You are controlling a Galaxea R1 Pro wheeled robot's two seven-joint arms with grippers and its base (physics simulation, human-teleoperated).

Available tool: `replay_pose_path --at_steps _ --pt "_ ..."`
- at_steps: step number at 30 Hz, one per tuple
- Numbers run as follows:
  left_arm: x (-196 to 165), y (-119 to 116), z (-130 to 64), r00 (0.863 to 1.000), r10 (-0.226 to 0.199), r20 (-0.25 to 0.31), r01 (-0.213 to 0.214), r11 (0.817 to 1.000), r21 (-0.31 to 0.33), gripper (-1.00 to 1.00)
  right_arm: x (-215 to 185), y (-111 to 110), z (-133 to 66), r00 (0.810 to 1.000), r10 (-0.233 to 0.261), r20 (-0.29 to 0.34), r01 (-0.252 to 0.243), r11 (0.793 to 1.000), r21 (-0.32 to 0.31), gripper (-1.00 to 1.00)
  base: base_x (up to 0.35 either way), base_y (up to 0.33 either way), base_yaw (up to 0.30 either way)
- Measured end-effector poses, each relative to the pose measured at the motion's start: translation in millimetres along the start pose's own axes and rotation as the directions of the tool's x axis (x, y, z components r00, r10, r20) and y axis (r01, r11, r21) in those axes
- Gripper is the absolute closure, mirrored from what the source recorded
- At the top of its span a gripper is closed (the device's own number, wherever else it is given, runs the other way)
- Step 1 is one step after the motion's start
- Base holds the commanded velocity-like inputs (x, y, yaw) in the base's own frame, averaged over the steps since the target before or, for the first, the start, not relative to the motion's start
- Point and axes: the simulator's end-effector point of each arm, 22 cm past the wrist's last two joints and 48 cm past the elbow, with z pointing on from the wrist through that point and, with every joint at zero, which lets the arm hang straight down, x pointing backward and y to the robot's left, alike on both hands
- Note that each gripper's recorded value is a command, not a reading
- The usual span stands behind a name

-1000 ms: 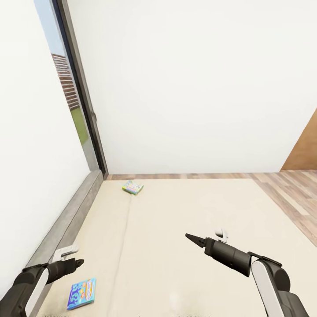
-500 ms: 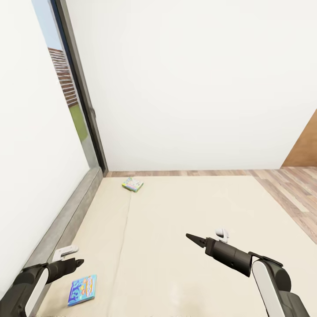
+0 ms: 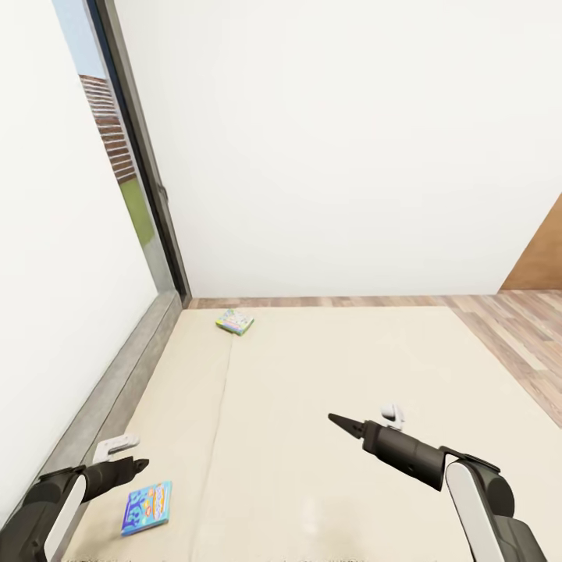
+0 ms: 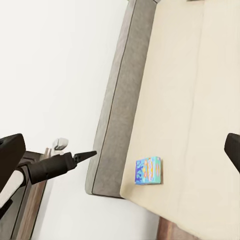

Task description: Put all the toys in the child's room - the three board games (two on the bed and one on the table), the two jigsaw puzzles on the table, and the tennis ball on the table - inside the toy box on the table in the child's room.

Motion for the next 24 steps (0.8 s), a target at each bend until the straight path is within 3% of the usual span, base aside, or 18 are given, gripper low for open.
replay_pose_path --at_steps 7,13,24 --pt "-2.3 0.1 1.5 1.000 0.005 0.002 -0.005 1.000 -0.002 -1.00 1.7 -4.5 0.2 1.000 0.011 -0.006 -0.011 1.000 0.002 -1.00 0.000 0.000 0.000" --pt "-32.4 -4.1 2.8 0.999 0.009 0.046 -0.009 1.000 0.000 -1.00 4.0 -7.8 1.5 1.000 0.018 -0.013 -0.018 1.000 0.005 -1.00 0.000 0.000 0.000" --pt "-45.9 -6.3 8.4 0.996 0.016 0.092 -0.016 1.000 0.002 -1.00 8.5 -13.3 5.0 0.999 0.031 -0.022 -0.031 0.999 0.010 -1.00 0.000 0.000 0.000"
